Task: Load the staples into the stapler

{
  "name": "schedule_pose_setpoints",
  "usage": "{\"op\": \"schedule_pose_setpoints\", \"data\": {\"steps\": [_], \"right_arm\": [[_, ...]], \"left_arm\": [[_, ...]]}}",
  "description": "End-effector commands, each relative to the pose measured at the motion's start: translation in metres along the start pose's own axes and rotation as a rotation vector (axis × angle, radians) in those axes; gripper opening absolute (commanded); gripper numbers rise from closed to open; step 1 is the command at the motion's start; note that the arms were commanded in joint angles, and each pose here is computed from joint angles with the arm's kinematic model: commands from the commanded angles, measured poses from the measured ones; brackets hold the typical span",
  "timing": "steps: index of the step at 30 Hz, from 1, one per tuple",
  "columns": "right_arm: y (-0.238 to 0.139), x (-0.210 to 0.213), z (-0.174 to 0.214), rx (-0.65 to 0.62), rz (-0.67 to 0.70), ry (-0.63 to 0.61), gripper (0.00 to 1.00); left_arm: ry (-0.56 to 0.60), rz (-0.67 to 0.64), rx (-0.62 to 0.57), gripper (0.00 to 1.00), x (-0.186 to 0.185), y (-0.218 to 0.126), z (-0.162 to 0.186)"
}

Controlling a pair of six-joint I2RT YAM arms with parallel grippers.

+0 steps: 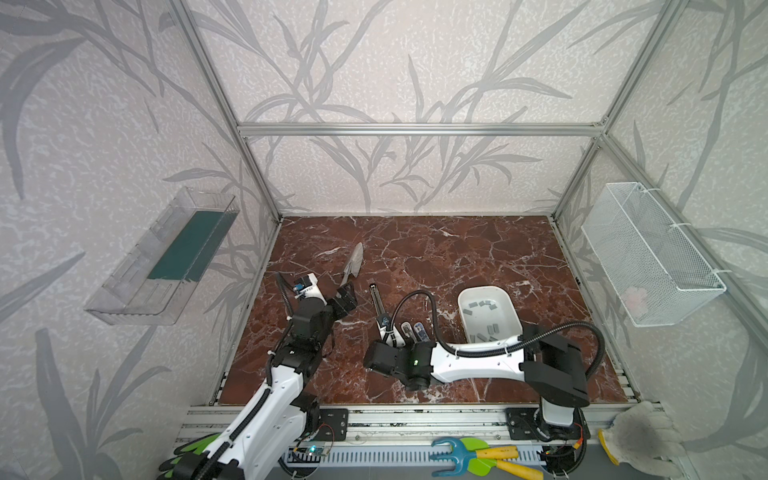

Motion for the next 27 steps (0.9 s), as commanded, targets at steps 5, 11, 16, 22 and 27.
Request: {"op": "schedule_pose_setpoints", "data": {"steps": [5,11,16,22,27], "right_arm": [[-0.0025,-0.0057,-0.0019,-0.007,0.033,0.004,0.06],[-0.0013,-0.0058,-0.0015,-0.006,0.040,0.003,0.06],[-0.0007,-0.0059,-0.0008,-0.003,0.040,0.003,0.06],[-0.0017,-0.0035,-0.0009,-0.003,0.034,0.001,0.05],[-0.0016,0.0015,-0.0010,-0.003,0.029,-0.005,0.05]], "left_arm": [[-0.026,0.001,-0.025,0.99,0.0001,-0.0017,-0.0048],[-0.028,-0.002,-0.029,0.99,0.0010,-0.0017,-0.0050],[-0.029,-0.001,-0.029,0.99,0.0013,-0.0016,-0.0045],[-0.031,-0.001,-0.032,0.99,0.0013,-0.0018,-0.0049],[-0.034,-0.001,-0.033,0.99,0.0018,-0.0016,-0.0045]]}}
Point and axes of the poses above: each gripper's point midway between its finger pads, its own y axis out along the fingers, its own x axis along the line the jaws close on, z = x × y, the point moved 1 cm from there along -y, back along the fingers
